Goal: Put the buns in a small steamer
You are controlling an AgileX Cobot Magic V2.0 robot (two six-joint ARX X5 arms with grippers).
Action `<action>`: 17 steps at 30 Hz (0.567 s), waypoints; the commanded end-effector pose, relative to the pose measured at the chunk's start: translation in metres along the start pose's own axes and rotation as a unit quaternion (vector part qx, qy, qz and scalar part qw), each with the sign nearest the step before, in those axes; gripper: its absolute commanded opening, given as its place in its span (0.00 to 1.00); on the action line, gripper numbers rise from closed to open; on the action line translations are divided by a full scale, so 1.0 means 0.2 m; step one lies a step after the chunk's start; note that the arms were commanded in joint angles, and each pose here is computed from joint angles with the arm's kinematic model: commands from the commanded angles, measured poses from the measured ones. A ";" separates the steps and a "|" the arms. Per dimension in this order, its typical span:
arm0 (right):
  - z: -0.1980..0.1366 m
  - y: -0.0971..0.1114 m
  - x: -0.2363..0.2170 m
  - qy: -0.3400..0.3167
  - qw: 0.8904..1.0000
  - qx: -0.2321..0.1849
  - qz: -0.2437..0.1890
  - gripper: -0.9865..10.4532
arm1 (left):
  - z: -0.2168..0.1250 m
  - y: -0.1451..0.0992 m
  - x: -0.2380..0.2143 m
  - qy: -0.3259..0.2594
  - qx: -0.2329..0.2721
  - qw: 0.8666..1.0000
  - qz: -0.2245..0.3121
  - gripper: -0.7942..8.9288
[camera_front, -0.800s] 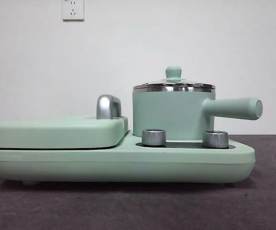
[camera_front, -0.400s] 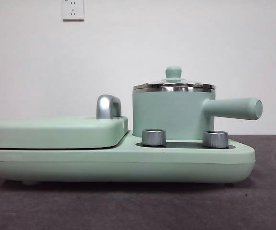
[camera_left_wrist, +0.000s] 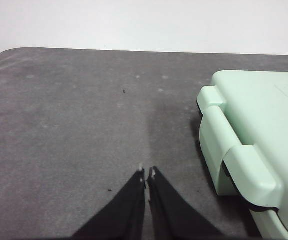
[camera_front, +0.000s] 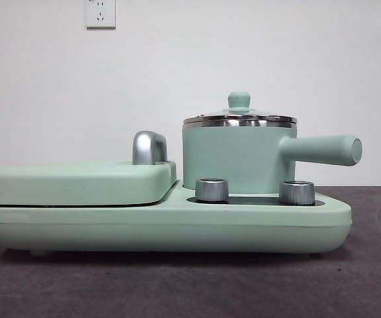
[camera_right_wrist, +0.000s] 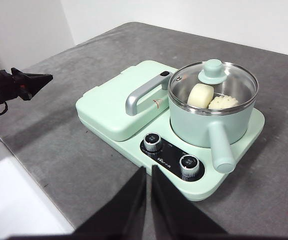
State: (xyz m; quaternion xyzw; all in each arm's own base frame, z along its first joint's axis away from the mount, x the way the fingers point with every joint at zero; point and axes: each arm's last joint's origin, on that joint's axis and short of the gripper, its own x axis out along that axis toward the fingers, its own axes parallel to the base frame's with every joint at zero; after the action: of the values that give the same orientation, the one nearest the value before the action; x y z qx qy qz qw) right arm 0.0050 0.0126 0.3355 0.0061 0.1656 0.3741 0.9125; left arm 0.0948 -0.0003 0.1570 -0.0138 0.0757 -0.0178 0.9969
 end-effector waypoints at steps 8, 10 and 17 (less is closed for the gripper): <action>0.01 0.00 -0.01 -0.007 1.000 -0.007 0.003 0.10 | -0.03 0.00 0.01 0.012 0.015 1.000 0.001 0.10; 0.01 0.00 -0.01 -0.007 1.000 -0.007 0.003 0.10 | -0.03 0.00 0.01 0.012 0.015 1.000 0.001 0.10; 0.01 0.00 -0.01 -0.007 1.000 -0.007 0.003 0.10 | -0.04 0.00 0.01 0.012 0.015 1.000 0.001 0.10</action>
State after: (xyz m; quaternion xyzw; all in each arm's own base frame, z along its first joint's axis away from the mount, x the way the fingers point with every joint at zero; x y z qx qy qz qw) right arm 0.0051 0.0126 0.3355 0.0061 0.1660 0.3740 0.9124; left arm 0.0948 -0.0003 0.1570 -0.0005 0.0753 -0.0188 0.9970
